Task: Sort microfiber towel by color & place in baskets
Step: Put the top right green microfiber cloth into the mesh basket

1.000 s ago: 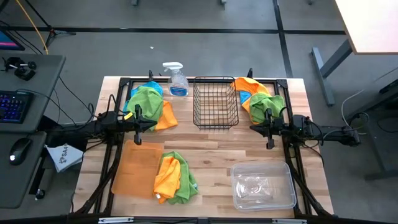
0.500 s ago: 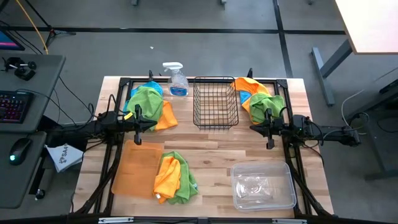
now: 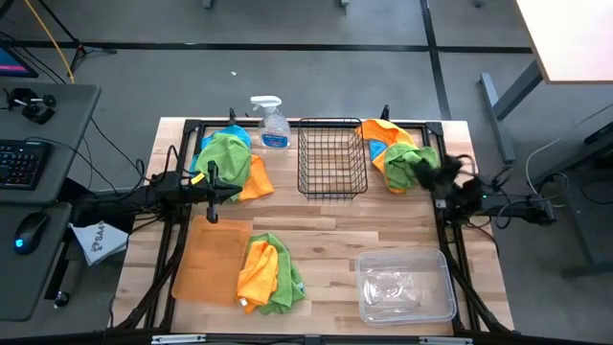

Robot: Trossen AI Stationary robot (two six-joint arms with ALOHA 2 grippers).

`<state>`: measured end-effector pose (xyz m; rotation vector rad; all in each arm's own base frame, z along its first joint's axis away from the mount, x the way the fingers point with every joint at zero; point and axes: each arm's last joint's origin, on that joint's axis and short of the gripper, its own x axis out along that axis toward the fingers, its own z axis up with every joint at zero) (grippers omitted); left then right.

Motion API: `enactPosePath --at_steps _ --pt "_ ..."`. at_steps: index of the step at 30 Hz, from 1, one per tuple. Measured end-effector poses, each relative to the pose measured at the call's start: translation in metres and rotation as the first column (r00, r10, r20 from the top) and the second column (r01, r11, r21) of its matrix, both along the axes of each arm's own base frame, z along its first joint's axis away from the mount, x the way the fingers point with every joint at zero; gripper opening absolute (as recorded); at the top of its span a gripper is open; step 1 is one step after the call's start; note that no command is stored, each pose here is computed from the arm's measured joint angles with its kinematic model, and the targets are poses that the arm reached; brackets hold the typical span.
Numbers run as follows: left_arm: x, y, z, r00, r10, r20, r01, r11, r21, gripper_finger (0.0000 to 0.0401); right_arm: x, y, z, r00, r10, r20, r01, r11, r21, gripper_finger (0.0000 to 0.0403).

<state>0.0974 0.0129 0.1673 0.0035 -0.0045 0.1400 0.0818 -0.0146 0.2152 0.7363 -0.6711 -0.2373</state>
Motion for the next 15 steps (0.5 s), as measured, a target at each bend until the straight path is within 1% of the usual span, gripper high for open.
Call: enactPosePath --at_steps 1,2,6,9,11,12,14,15 --pt "0.000 0.000 0.000 1.000 0.001 0.000 -0.001 1.000 0.000 0.0000 -0.002 -0.001 0.002 0.999 -0.046 0.029 0.045 0.999 0.025 0.0000" --pt "0.000 0.000 0.000 1.000 0.000 0.000 0.000 1.000 0.000 0.0000 -0.003 -0.002 0.004 0.996 -0.068 0.050 0.066 0.997 0.033 0.0000" --pt "0.000 0.000 0.000 1.000 0.000 0.000 0.000 1.000 0.000 0.0000 0.001 -0.002 0.014 0.995 -0.056 0.082 0.054 0.998 0.025 0.0000" --pt "0.000 0.000 0.000 1.000 0.001 0.000 -0.001 1.000 0.000 0.0000 0.004 -0.002 0.038 0.993 -0.065 0.094 0.063 0.998 0.027 0.0000" --pt "0.000 0.000 0.000 1.000 0.000 0.000 0.000 1.000 0.000 0.0000 0.011 -0.004 0.052 0.990 -0.136 0.037 0.135 0.991 0.025 0.0000" --pt "0.000 0.000 0.000 1.000 0.000 0.000 0.000 1.000 0.000 0.0000 0.015 -0.005 0.057 0.979 -0.202 -0.018 0.202 0.979 0.016 0.0000" --pt "0.000 0.000 0.000 1.000 0.000 0.000 0.000 1.000 0.000 0.0000 0.023 -0.009 0.069 0.938 -0.325 -0.122 0.332 0.942 0.043 0.0000" --pt "0.000 0.000 0.000 1.000 0.000 0.000 0.000 1.000 0.000 0.0000 0.026 -0.010 0.073 0.915 -0.363 -0.178 0.378 0.923 0.064 0.0001"
